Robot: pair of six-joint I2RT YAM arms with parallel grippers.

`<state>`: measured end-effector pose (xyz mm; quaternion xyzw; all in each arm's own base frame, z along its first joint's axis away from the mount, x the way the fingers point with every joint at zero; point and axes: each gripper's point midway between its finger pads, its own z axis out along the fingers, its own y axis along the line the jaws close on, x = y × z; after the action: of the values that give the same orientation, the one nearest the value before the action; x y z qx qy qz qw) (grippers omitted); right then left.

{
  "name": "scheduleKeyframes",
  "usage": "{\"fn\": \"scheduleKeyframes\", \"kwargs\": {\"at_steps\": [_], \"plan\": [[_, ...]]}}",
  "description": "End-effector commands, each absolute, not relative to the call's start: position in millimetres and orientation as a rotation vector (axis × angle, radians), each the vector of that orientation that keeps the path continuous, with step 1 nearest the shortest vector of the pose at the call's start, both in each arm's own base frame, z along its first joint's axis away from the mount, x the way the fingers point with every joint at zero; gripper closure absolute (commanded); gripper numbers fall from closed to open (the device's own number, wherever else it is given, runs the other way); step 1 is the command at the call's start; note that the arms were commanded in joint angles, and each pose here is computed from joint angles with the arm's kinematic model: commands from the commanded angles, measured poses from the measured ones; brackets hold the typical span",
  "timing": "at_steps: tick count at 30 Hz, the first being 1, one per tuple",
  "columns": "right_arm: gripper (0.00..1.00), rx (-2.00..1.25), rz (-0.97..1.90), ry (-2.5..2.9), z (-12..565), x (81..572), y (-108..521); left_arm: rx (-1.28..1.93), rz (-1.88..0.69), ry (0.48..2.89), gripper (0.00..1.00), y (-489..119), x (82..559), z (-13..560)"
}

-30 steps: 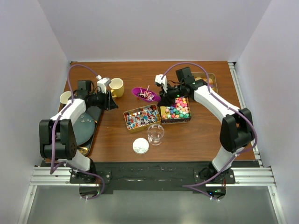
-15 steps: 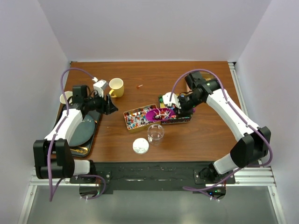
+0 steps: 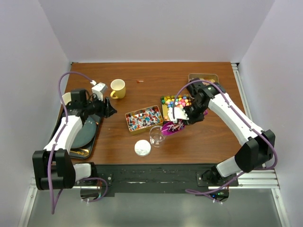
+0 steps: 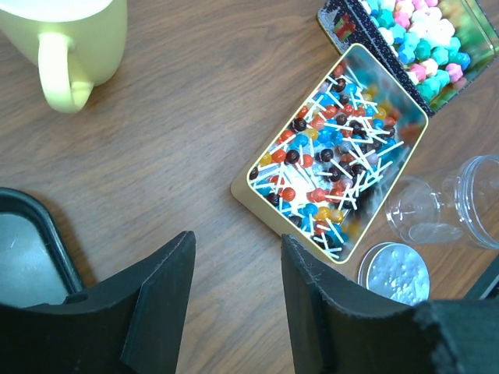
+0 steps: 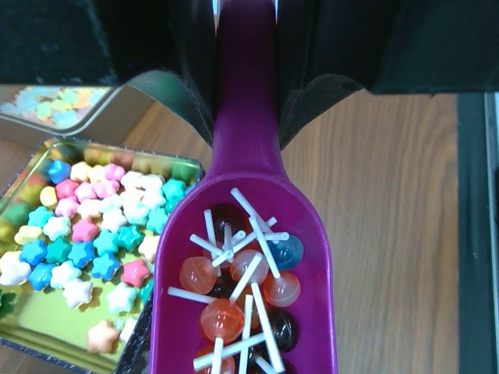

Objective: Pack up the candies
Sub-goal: Place the fake candies in the packing bottle.

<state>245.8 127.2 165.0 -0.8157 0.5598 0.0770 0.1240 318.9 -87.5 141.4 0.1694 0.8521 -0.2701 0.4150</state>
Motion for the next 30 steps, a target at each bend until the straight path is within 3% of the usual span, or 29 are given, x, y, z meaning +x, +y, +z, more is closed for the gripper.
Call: {"fn": "scheduleKeyframes", "kwargs": {"at_steps": [1, 9, 30], "plan": [[1.0, -2.455, 0.044, 1.576, 182.3, 248.2, 121.2, 0.384, -0.634, 2.091, 0.48, -79.7, 322.7, 147.2], [1.0, -2.487, 0.014, 1.636, 189.7, 254.5, 137.3, 0.359, -0.683, 2.051, 0.48, -84.6, 308.9, 147.8], [1.0, -2.668, -0.41, 1.534, 204.1, 266.8, 138.2, 0.303, -0.704, 1.989, 0.47, -86.2, 300.0, 155.9]]}}
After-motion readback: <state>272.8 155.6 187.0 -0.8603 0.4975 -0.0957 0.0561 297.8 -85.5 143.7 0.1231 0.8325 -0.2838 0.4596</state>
